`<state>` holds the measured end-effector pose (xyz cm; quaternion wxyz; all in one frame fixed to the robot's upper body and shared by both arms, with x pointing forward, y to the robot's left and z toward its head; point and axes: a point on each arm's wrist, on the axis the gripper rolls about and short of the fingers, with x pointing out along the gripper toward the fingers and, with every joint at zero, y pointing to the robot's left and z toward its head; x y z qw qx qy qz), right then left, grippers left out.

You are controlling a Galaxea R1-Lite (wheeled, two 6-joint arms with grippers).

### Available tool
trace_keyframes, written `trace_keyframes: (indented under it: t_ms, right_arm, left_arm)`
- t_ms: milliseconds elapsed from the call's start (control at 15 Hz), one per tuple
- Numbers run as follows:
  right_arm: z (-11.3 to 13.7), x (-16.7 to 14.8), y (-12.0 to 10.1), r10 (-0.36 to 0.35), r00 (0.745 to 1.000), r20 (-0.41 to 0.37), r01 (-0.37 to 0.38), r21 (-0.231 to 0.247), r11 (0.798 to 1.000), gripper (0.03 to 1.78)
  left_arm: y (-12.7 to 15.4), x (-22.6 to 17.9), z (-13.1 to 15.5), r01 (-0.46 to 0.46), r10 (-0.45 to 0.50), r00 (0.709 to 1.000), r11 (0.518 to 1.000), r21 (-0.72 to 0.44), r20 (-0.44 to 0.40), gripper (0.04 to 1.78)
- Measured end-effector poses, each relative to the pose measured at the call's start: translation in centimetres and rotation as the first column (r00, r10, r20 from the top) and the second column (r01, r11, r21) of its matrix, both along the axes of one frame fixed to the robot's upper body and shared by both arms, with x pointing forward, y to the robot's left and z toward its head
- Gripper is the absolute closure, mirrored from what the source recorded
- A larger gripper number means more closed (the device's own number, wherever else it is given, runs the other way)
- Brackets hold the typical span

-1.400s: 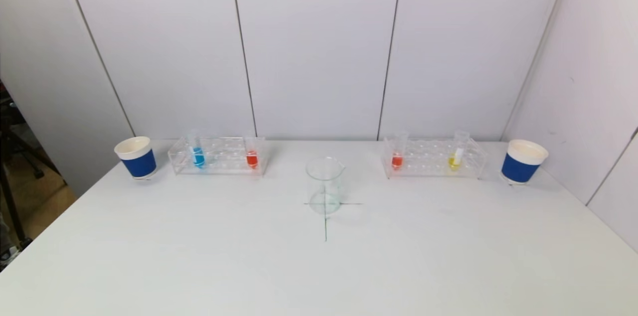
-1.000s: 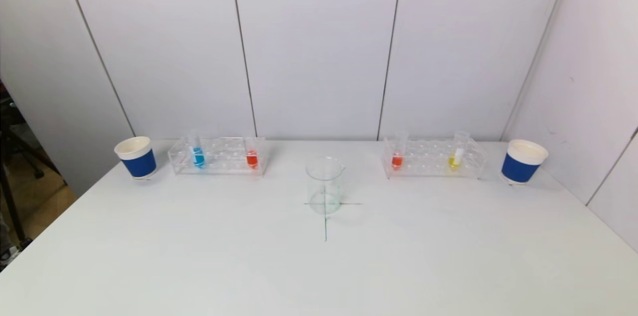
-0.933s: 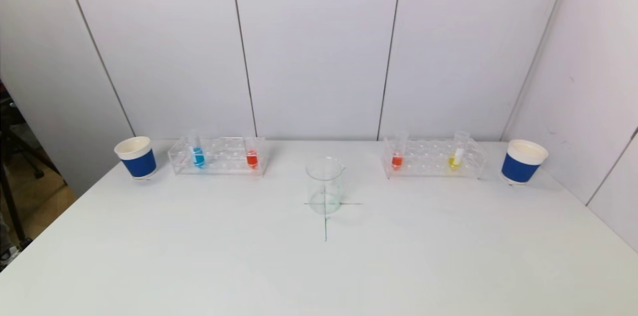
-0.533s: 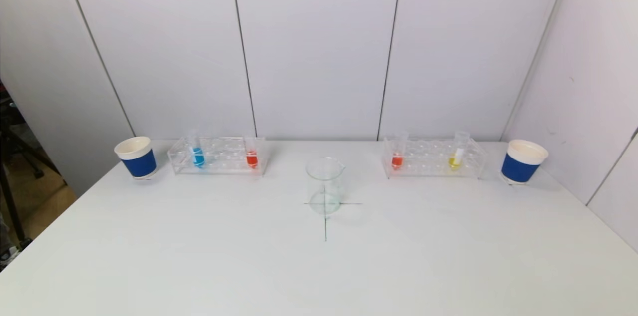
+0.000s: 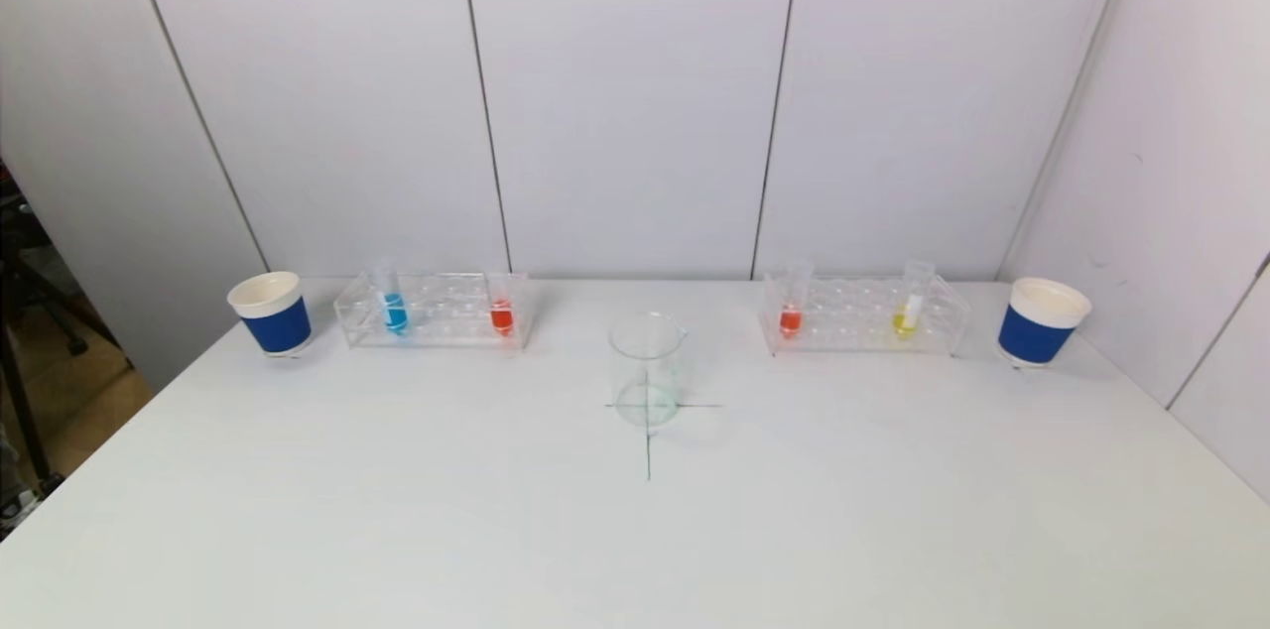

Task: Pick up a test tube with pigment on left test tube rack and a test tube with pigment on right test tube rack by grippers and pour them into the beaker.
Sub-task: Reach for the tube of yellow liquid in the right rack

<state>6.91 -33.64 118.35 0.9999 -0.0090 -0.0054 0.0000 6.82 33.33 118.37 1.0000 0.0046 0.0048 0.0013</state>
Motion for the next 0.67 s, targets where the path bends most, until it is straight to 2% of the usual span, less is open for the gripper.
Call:
trace_keyframes:
  t_ms: [133, 267, 467, 667]
  right_arm:
    - [0.7, -0.2, 0.0, -0.006, 1.000, 0.020, 0.006, -0.005, 1.000, 0.04]
    - [2.5, -0.9, 0.0, -0.006, 0.999, 0.049, 0.007, -0.004, 1.000, 0.04]
    - [6.4, -1.8, 0.0, 0.000, 0.998, 0.064, 0.000, -0.002, 1.000, 0.04]
    - [10.7, -1.4, 0.0, 0.010, 0.997, 0.072, -0.010, 0.000, 1.000, 0.04]
  left_arm:
    - [0.0, 0.0, 0.0, 0.000, 0.000, 1.000, 1.000, 0.000, 0.000, 0.06]
    - [0.0, 0.0, 0.0, 0.000, 0.000, 1.000, 1.000, 0.000, -0.001, 0.06]
    - [0.0, 0.0, 0.0, 0.000, 0.000, 1.000, 1.000, 0.000, 0.000, 0.06]
    - [0.0, 0.0, 0.0, 0.000, 0.000, 1.000, 1.000, 0.000, 0.000, 0.06]
